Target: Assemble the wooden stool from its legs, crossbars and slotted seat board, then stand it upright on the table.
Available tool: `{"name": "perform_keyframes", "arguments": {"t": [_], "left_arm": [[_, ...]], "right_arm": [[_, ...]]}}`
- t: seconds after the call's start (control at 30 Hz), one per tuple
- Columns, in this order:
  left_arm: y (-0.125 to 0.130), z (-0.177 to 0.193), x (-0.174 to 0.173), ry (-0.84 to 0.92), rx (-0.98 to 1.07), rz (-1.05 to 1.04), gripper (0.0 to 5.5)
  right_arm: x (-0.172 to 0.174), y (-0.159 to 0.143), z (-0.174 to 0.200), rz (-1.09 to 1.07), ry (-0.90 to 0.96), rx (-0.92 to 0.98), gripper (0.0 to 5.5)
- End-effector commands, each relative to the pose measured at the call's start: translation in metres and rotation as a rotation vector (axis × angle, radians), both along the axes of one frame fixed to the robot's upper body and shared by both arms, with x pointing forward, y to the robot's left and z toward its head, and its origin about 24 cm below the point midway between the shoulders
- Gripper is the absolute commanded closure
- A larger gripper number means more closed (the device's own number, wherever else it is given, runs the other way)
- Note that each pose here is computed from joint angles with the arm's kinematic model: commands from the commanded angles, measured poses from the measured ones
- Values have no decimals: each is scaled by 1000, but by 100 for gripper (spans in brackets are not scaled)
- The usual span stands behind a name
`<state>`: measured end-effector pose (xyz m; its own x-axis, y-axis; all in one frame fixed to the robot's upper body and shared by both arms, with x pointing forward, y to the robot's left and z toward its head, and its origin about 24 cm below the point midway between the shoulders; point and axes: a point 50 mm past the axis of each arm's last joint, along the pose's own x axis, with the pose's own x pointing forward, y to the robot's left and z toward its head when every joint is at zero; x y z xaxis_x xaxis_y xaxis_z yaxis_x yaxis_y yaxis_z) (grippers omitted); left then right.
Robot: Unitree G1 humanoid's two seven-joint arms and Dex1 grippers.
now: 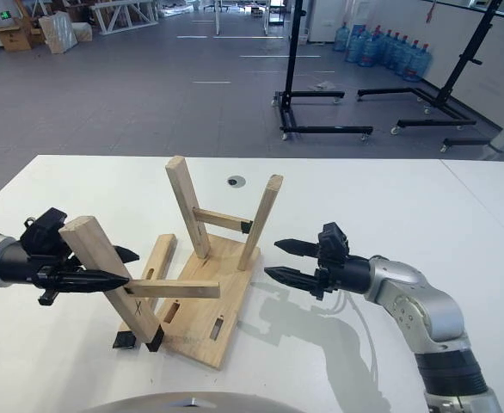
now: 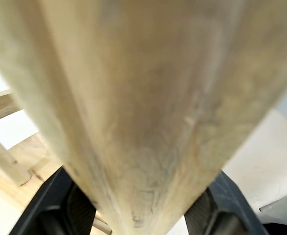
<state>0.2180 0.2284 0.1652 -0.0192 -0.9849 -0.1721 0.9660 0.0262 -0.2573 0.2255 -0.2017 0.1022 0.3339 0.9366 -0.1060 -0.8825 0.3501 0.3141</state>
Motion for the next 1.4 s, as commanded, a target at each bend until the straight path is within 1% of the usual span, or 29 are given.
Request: {"name": "perform_keyframes", "arguments": {"t": [0.03, 0.13, 0.27, 0.47, 0.73, 0.9, 0.97, 1.1, 1.2, 1.4], "left_arm": [[-4, 4, 14, -52, 25, -10, 343], [-7, 1, 21, -46, 26, -6, 343], [-11, -5, 27, -33, 47, -24, 343], [-17, -9, 37, -61, 110, -35, 343], [-21, -23, 46, -122, 205, -40, 343], [-19, -20, 54, -135, 210, -30, 344], [-19, -24, 57, -151, 249, -26, 344], [-21, -45, 48, -264, 402, -26, 344], [-24, -58, 32, -268, 392, -22, 344], [-34, -78, 13, -214, 338, -27, 345]], "right_arm": [[8, 0, -2, 4, -17, -19, 135], [10, 6, -15, 12, -7, -24, 135], [12, 5, -24, 22, -5, -39, 135], [13, -6, -38, 18, 2, -54, 135], [27, -20, -73, 7, 37, -60, 135], [29, -13, -74, 27, 26, -48, 135], [29, -11, -74, 25, 18, -44, 135], [32, -10, -72, -20, -12, -31, 135], [38, -10, -71, -110, -43, -12, 135], [24, -3, -57, -135, -64, 91, 135]]}}
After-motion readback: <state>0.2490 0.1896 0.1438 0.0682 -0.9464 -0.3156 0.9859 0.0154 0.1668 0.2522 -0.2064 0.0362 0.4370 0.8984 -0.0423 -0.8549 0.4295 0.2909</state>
